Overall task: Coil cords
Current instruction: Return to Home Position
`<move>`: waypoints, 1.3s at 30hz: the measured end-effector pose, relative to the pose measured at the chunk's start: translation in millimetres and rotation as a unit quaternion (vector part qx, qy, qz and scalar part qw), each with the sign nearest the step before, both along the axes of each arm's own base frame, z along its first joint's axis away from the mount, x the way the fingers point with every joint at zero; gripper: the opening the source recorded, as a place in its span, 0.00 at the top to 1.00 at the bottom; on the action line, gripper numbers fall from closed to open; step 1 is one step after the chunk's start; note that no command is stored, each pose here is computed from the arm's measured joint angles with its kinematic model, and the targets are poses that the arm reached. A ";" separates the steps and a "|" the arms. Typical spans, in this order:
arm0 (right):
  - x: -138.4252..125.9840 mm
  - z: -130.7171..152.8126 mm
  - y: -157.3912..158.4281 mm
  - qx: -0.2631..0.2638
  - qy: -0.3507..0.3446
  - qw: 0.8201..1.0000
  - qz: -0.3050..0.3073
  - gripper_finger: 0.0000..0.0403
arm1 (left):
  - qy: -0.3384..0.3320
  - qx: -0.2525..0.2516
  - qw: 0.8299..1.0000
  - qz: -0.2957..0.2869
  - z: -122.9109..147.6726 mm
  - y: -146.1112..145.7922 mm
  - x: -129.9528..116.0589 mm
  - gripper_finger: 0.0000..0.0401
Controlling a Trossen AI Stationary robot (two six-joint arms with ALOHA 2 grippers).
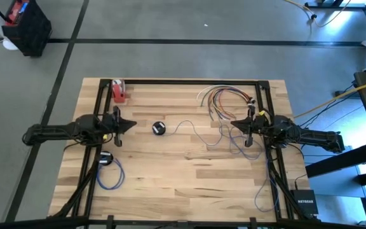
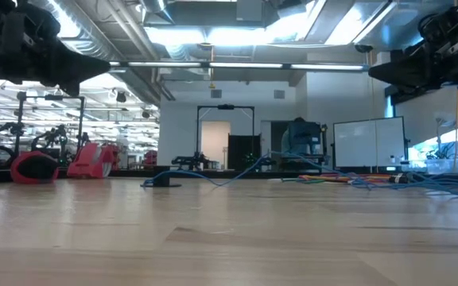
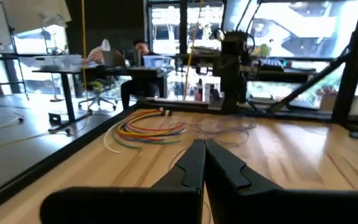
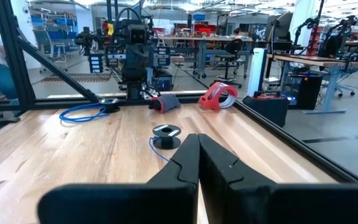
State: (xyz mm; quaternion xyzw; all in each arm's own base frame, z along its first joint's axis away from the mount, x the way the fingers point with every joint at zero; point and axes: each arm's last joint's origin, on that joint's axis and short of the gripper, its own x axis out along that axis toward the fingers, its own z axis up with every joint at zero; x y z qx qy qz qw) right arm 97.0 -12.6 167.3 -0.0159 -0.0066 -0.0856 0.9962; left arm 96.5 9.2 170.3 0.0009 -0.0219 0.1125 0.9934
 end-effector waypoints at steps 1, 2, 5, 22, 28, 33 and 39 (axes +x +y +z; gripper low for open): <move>0.0 0.0 0.0 0.000 0.000 1.000 0.000 0.98 | -0.001 -0.002 1.000 -0.001 0.1 0.0 0.0 1.00; 0.0 0.0 0.0 0.000 0.000 1.000 0.000 0.98 | -0.002 -0.003 1.000 -0.010 0.2 -0.4 0.1 1.00; 0.0 0.0 0.0 0.000 0.000 1.000 0.000 0.98 | 0.005 -0.001 0.999 -0.036 -1.0 -1.9 0.4 1.00; 0.0 0.0 0.0 0.000 0.000 1.000 0.000 0.98 | 0.004 -0.007 0.999 -0.035 -1.1 -1.8 0.5 1.00; 0.0 0.0 0.0 0.000 0.000 1.000 0.000 0.98 | 0.004 -0.007 0.999 -0.035 -1.1 -1.8 0.5 1.00; 0.0 0.0 0.0 0.000 0.000 1.000 0.000 0.98 | 0.004 -0.007 0.999 -0.035 -1.1 -1.8 0.5 1.00; 0.0 0.0 0.0 0.000 0.000 1.000 0.000 0.98 | 0.004 -0.007 0.999 -0.034 -1.2 -1.8 0.5 1.00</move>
